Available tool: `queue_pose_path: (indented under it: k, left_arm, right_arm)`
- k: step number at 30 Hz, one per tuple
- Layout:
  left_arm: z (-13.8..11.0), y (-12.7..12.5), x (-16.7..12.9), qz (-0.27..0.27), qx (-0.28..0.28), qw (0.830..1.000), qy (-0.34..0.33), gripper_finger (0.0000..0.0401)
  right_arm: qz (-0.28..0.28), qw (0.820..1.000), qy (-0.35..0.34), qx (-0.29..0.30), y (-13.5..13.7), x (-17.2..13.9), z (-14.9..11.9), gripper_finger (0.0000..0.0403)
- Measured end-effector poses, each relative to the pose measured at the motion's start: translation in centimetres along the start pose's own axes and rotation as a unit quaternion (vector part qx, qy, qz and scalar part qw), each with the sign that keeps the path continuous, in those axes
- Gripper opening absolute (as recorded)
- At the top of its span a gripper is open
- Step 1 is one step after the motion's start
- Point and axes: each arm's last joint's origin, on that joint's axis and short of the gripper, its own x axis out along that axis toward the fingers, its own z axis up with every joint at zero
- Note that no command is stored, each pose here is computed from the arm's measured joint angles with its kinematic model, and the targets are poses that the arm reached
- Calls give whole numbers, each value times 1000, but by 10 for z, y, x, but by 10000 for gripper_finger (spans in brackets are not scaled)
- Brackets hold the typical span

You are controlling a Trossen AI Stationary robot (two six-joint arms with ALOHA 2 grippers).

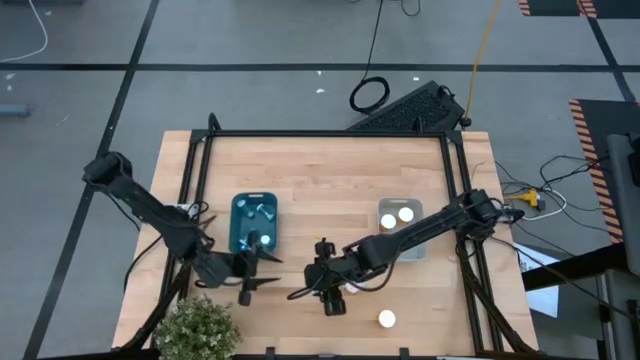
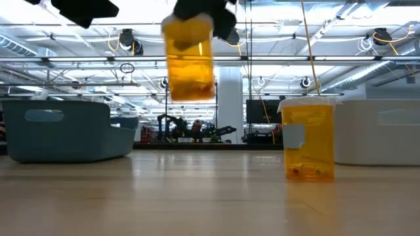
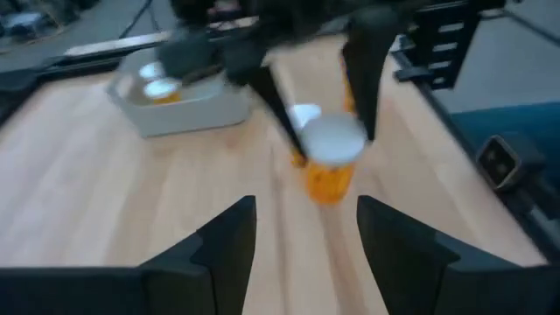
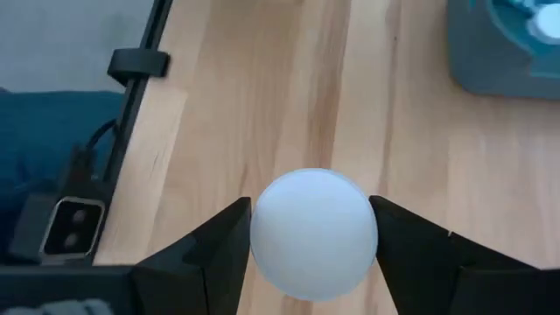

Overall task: Pick and place medicine bottles into bin by pill shape (circle, oval)
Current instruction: Put the orange pill bottle into the gray bin

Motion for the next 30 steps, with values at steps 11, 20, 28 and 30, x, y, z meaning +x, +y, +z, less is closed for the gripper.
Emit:
queue_pose_path:
  k: [11, 20, 28, 30]
  left_arm:
    - [12, 21, -19, 52, -17, 998, -23, 202]
    - [7, 30, -15, 75, -18, 997, 4, 202]
    - [5, 40, -11, 96, -7, 995, 22, 202]
    - [4, 43, -9, 103, -7, 994, 26, 202]
  right_arm:
    - [-85, 996, 20, -11, -9, -77, -11, 212]
    - [-116, 993, -19, 17, -25, -139, -57, 212]
    - [-135, 985, -51, 99, -52, -177, -110, 212]
    - [-137, 982, -55, 119, -58, -182, -125, 212]
